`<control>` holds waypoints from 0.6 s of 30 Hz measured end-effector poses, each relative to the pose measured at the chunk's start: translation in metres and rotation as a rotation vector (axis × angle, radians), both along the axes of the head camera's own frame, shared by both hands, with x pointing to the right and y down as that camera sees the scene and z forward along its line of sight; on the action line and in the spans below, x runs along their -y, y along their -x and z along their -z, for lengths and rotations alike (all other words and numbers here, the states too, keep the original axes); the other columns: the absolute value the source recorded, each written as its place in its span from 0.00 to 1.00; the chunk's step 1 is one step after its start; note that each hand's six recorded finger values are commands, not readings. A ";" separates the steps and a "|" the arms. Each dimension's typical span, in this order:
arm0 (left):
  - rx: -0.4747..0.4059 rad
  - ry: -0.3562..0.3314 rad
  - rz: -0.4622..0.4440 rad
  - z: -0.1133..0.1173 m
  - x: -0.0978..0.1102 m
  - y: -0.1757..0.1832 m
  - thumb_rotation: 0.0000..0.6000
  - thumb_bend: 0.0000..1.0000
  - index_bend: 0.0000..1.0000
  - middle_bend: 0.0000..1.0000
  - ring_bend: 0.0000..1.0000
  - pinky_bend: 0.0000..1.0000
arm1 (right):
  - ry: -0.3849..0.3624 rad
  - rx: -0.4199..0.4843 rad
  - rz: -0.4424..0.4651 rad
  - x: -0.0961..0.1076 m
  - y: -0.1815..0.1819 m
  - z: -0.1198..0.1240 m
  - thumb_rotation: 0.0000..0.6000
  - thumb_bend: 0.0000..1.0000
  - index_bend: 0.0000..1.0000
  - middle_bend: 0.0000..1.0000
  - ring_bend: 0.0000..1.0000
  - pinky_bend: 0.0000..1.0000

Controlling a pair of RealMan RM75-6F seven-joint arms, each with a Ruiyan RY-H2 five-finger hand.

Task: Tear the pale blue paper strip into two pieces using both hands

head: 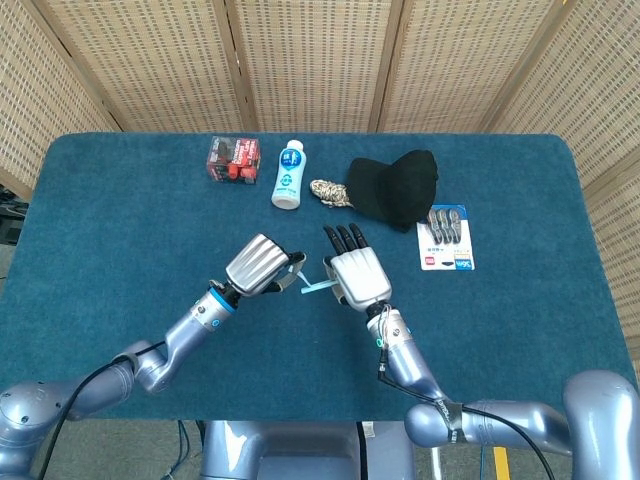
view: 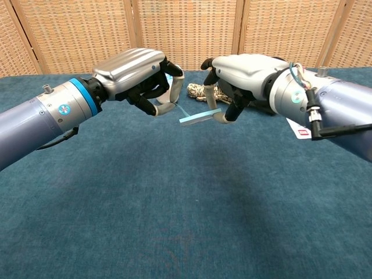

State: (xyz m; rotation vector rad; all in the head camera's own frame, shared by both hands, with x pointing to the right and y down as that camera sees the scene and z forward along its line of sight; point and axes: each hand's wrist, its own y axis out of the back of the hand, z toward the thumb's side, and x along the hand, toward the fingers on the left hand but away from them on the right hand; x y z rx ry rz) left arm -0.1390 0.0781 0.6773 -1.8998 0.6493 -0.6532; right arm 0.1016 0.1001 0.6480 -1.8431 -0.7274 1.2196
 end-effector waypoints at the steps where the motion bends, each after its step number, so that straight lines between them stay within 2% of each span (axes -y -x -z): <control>1: -0.001 0.000 0.000 0.000 0.000 -0.001 1.00 0.40 0.63 0.92 0.87 0.86 | -0.002 -0.001 -0.004 0.000 -0.002 0.001 1.00 0.57 0.61 0.05 0.00 0.00; 10: 0.008 -0.004 -0.007 -0.004 -0.001 -0.003 1.00 0.49 0.71 0.93 0.87 0.86 | -0.023 -0.019 -0.025 0.007 -0.015 0.007 1.00 0.57 0.61 0.05 0.00 0.00; 18: 0.067 -0.031 0.023 -0.009 0.005 0.028 1.00 0.51 0.72 0.93 0.87 0.86 | -0.021 -0.039 -0.055 0.013 -0.036 0.003 1.00 0.57 0.61 0.05 0.00 0.00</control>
